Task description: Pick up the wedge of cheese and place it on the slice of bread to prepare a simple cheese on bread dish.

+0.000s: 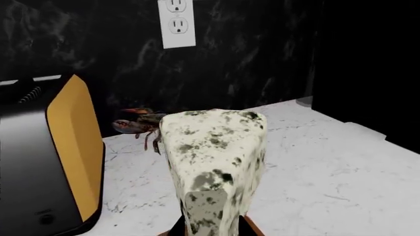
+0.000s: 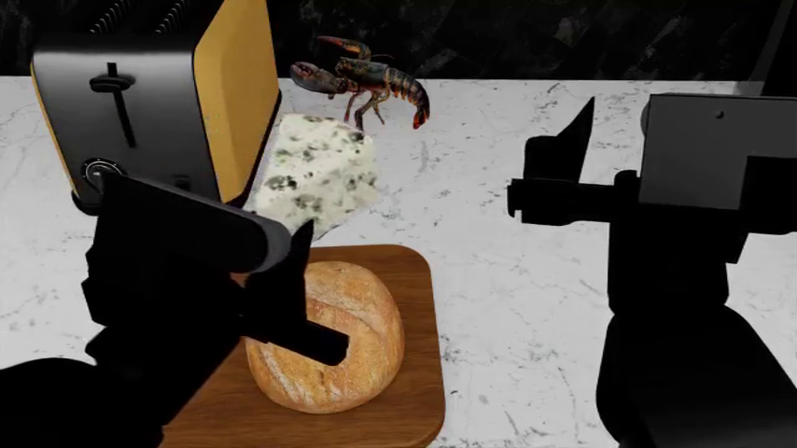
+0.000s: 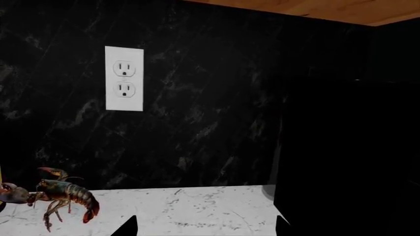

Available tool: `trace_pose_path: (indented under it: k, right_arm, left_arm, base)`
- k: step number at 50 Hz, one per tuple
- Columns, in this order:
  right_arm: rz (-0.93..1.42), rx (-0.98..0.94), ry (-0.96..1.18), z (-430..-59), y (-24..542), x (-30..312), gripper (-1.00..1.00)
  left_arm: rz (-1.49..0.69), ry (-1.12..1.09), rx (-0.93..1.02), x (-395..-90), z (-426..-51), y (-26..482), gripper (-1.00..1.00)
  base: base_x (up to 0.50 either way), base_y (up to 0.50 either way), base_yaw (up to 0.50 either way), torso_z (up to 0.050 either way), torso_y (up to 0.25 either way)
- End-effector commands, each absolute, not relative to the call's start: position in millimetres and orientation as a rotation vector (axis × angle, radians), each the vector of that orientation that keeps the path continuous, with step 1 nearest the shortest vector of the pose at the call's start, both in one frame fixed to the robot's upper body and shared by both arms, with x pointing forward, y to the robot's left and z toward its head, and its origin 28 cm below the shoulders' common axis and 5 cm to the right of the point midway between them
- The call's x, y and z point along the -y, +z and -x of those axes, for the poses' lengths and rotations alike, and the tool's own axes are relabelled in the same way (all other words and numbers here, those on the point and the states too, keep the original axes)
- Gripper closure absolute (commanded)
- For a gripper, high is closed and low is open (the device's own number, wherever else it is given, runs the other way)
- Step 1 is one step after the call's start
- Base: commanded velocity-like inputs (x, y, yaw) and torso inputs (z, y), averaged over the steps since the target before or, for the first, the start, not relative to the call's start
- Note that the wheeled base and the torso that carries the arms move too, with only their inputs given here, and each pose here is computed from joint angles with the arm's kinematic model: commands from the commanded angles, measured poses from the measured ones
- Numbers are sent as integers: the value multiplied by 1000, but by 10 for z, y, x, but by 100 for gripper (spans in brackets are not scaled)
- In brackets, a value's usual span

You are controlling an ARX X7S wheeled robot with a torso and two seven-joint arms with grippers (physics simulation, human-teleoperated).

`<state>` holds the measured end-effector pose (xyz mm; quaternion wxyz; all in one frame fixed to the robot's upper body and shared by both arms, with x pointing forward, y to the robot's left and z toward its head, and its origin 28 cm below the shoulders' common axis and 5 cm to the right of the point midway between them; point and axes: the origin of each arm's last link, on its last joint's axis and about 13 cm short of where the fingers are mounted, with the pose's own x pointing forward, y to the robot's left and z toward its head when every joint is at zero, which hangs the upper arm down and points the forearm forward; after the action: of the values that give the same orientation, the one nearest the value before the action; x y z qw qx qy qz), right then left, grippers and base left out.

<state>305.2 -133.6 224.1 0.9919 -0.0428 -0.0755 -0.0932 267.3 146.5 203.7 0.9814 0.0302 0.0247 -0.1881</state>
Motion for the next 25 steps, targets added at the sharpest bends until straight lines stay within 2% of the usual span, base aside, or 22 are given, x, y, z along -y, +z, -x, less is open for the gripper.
trace_pose_path:
  k: [1, 25]
  right_arm:
    - [84, 152, -188, -3054, 2238, 1339, -100]
    - [84, 152, -188, -3058, 2235, 1342, -100]
  left_arm:
    - [-41, -388, -43, -1433, -2694, 2029, 100]
    - [-71, -386, -71, -1431, -2698, 1988, 100]
  base:
    - [0, 0, 0, 0, 0]
    - [0, 0, 0, 0, 0]
